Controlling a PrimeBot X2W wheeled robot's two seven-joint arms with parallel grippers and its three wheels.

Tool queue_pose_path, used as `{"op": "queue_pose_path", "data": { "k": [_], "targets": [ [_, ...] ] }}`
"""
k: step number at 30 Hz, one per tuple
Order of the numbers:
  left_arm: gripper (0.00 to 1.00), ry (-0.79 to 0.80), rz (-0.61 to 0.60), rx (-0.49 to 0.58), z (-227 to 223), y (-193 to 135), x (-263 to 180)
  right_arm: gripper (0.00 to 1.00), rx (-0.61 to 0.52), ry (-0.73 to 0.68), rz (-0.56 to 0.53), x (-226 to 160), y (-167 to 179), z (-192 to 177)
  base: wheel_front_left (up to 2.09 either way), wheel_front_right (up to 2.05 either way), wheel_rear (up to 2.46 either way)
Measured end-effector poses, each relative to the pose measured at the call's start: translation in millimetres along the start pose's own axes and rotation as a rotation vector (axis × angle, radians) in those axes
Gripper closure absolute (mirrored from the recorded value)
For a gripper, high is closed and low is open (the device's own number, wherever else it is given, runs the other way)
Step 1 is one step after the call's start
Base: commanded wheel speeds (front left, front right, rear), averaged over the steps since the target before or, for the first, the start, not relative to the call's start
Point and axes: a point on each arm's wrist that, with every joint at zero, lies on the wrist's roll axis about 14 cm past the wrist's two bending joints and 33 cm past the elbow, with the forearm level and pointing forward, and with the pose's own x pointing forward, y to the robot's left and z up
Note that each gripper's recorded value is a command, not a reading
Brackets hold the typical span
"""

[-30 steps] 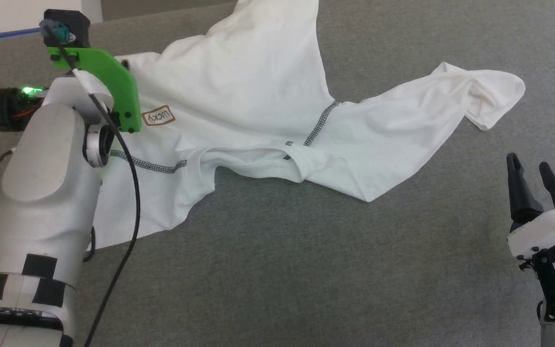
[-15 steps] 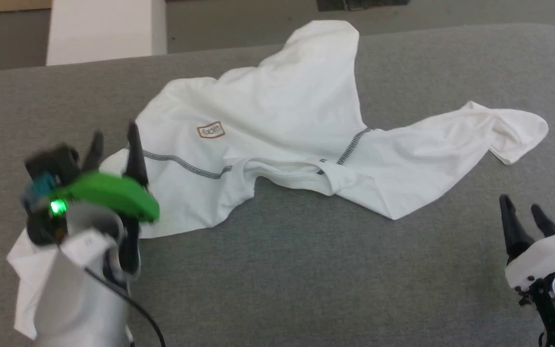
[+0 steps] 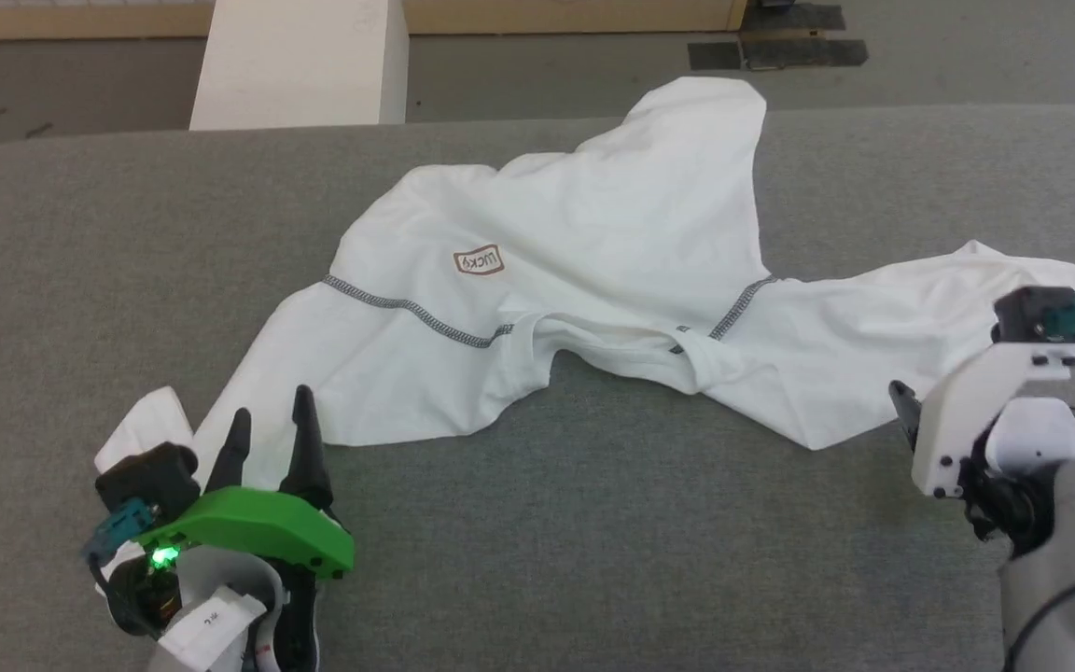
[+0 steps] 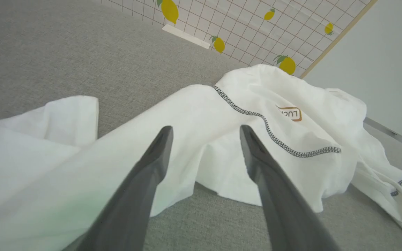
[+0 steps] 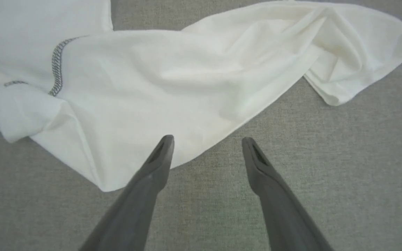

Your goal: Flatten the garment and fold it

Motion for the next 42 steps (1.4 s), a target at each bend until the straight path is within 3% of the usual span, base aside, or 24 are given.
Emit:
{"op": "queue_pose_path", "data": {
  "k": [6, 11, 12, 13, 19, 24, 35, 36, 42],
  "targets": [
    [0.00, 0.015, 0.006, 0.036, -2.3, 4.8, -1.1, 0.00, -0.093, 0.207, -0.032, 23.8, 7.2, -27.9, 0.00, 0.00, 0.00],
    [0.00, 0.027, 0.030, 0.044, -5.8, 14.7, 0.3, 0.00, -0.120, 0.250, -0.021, 35.9, 14.5, -24.5, 0.00, 0.00, 0.00],
    [0.00, 0.030, 0.034, 0.044, -6.7, 16.0, 0.3, 0.56, -0.122, 0.251, -0.021, 37.6, 14.9, -23.8, 0.00, 0.00, 0.00],
    [0.00, 0.049, 0.036, 0.046, -10.6, 16.6, -0.2, 1.00, -0.119, 0.232, -0.010, 39.1, 17.3, -20.5, 0.00, 0.00, 0.00],
    [0.00, 0.147, -0.023, -0.016, -19.3, -8.1, -1.7, 1.00, -0.090, 0.194, 0.018, 31.3, 22.3, -17.0, 0.00, 0.00, 0.00],
    [0.00, 0.435, -0.004, -0.074, -64.0, -21.0, -13.6, 1.00, -0.073, 0.184, 0.018, 22.9, 17.6, -22.8, 0.00, 0.00, 0.00],
    [0.01, 0.407, 0.102, -0.055, -66.1, 3.1, 25.4, 1.00, -0.057, 0.174, 0.024, 22.0, 14.0, -27.2, 0.00, 0.00, 0.00],
    [1.00, 0.417, 0.096, -0.043, -69.0, 3.3, 26.6, 1.00, -0.055, 0.174, 0.026, 22.0, 14.1, -27.3, 0.00, 0.00, 0.00],
    [1.00, 0.396, 0.082, -0.050, -67.7, 5.6, 29.6, 1.00, -0.019, 0.121, 0.050, 19.6, 16.5, -19.2, 0.00, 0.00, 0.00]
  ]
}}
